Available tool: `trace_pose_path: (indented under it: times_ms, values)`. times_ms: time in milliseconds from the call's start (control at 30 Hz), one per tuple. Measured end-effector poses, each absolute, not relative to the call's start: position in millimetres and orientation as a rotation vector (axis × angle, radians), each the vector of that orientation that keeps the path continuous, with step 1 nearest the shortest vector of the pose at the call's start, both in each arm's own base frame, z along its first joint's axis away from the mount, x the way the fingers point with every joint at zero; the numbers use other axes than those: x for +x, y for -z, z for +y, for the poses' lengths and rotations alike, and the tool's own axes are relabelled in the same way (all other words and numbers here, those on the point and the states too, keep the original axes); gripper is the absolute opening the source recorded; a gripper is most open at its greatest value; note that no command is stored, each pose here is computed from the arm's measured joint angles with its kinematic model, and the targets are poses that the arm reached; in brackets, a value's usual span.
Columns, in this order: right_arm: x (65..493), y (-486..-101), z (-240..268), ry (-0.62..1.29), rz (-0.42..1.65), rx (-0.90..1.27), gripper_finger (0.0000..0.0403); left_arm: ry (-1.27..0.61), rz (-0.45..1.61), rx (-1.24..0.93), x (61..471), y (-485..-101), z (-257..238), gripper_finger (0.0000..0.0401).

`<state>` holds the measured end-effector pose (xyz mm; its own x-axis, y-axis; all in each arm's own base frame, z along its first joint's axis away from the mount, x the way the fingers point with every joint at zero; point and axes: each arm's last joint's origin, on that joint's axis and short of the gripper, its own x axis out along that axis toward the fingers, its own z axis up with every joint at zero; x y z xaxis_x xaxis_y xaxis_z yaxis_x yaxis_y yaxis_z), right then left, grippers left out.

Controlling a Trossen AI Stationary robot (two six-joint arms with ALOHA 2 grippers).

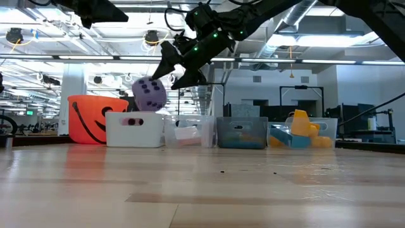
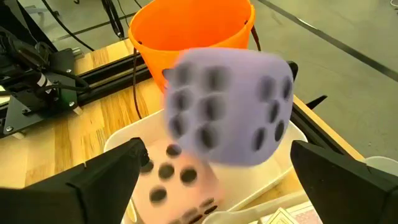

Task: Pick & Place Toys
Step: Put the violet die into the white bin, then return to Home Position

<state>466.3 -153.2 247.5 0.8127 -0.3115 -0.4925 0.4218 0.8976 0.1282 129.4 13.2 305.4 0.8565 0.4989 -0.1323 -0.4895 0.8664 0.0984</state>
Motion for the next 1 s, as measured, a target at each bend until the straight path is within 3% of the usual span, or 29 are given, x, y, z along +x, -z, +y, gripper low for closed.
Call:
trace_pose_path:
  times_ms: [500, 767, 867, 1000]
  values:
    - [476, -248, -119, 0.326, 0.493, 0.191, 0.04, -0.512, 0.156, 0.061, 130, -305, 13, 0.0]
    - [488, -254, -17, 0.269, 0.5, -0.033, 0.04, -0.411, 0.184, 0.052, 128, -303, 10, 0.0]
    - [476, -264, 28, 0.266, 0.551, -0.144, 0.04, -0.408, 0.204, 0.017, 123, -300, 10, 0.0]
    - [445, -279, 76, 0.401, 0.657, -0.316, 0.04, -0.409, 0.2, -0.039, 114, -300, 10, 0.0]
